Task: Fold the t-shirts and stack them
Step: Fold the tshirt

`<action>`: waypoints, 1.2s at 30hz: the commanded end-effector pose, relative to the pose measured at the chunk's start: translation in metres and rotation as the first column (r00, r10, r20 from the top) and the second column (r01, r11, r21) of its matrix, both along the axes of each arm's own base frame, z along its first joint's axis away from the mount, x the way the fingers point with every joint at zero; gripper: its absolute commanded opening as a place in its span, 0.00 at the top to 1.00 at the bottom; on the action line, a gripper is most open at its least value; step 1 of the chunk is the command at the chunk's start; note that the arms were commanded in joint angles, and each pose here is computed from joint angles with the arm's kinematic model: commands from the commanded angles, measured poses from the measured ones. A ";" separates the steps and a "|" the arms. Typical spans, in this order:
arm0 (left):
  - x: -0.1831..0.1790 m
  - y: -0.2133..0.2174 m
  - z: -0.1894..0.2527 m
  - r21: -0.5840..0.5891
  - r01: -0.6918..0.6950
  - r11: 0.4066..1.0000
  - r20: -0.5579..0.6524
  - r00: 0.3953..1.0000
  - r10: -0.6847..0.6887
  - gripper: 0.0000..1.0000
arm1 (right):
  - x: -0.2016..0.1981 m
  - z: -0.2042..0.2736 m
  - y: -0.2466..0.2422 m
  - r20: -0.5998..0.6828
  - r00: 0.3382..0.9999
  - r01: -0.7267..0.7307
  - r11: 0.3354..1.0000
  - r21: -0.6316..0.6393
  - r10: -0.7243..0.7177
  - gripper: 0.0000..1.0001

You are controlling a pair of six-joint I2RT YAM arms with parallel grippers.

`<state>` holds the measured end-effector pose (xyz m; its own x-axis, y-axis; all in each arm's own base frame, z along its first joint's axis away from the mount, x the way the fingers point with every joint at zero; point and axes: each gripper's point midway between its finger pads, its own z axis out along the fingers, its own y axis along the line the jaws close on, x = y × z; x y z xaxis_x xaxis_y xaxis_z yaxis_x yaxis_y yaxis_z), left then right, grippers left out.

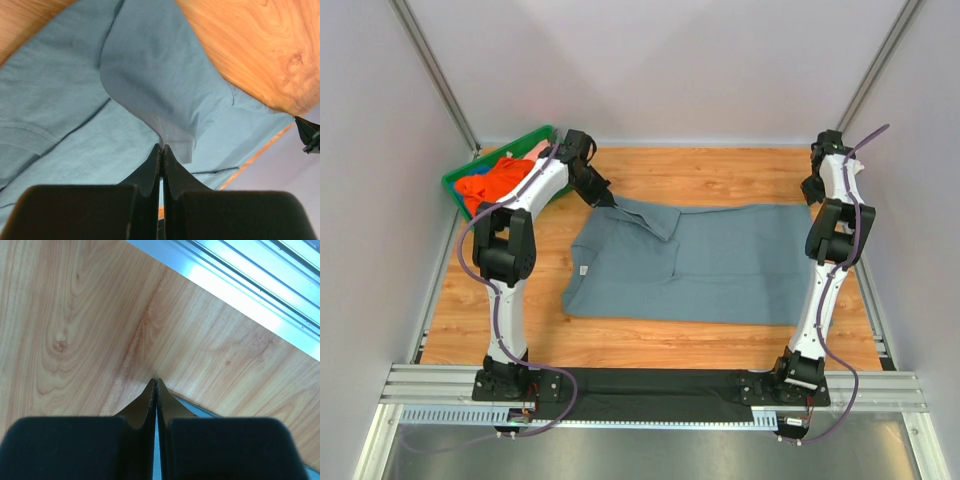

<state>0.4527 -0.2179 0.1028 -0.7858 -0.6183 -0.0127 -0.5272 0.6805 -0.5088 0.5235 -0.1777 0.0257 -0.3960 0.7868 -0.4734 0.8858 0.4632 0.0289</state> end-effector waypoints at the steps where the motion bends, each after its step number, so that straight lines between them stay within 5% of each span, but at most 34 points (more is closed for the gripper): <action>1: -0.002 0.003 0.025 0.009 0.020 1.000 0.034 0.999 -0.020 1.00 | 0.012 0.040 -0.011 0.098 0.995 -0.022 0.999 -0.048 0.027 1.00; 9: -0.021 0.014 0.041 0.048 0.049 0.998 0.011 0.999 -0.050 1.00 | 0.011 0.073 0.002 0.164 0.971 -0.169 0.984 -0.060 0.176 1.00; 23: -0.047 0.023 0.056 0.051 0.106 0.993 0.001 0.994 -0.106 1.00 | -0.011 0.097 0.016 0.188 0.956 -0.219 0.974 -0.049 0.225 1.00; 26: -0.050 0.023 0.052 0.046 0.107 0.993 -0.002 0.994 -0.107 1.00 | -0.020 0.079 0.018 0.099 0.977 -0.191 0.982 0.002 0.190 0.78; 36: -0.051 0.024 0.049 0.045 0.117 0.992 -0.003 0.993 -0.117 1.00 | -0.024 0.040 0.010 0.002 0.989 -0.148 0.989 0.004 0.148 0.64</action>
